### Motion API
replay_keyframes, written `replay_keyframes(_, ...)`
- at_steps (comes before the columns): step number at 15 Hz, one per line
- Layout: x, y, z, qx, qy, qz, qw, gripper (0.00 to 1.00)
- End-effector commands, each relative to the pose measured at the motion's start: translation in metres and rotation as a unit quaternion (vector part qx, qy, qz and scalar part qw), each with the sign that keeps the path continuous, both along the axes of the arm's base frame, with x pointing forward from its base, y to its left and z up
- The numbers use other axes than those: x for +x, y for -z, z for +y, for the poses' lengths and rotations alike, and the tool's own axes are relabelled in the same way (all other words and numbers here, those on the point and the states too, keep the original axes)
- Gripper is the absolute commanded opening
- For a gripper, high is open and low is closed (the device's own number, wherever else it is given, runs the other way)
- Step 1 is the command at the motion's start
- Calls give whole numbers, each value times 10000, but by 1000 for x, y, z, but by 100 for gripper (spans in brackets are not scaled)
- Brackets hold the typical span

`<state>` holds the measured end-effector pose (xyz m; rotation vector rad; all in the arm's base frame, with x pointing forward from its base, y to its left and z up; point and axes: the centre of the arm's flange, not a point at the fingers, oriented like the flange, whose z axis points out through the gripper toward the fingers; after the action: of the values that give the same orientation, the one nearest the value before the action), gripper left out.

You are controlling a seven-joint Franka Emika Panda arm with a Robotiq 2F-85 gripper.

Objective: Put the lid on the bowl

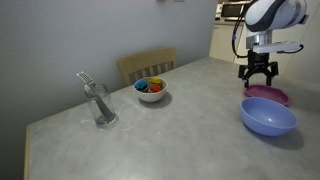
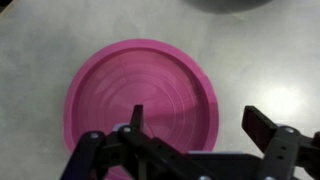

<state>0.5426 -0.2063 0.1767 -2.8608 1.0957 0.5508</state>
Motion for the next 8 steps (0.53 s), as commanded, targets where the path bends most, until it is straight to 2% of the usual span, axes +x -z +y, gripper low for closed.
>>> replay_keyframes(1, -1, 3, -2, 8, 38, -4, 10000, 100)
replay_keyframes(3, -2, 6, -4, 9, 63, 3, 10000, 100)
replay_keyframes(8, 8, 14, 2, -384, 261, -161, 9988, 100)
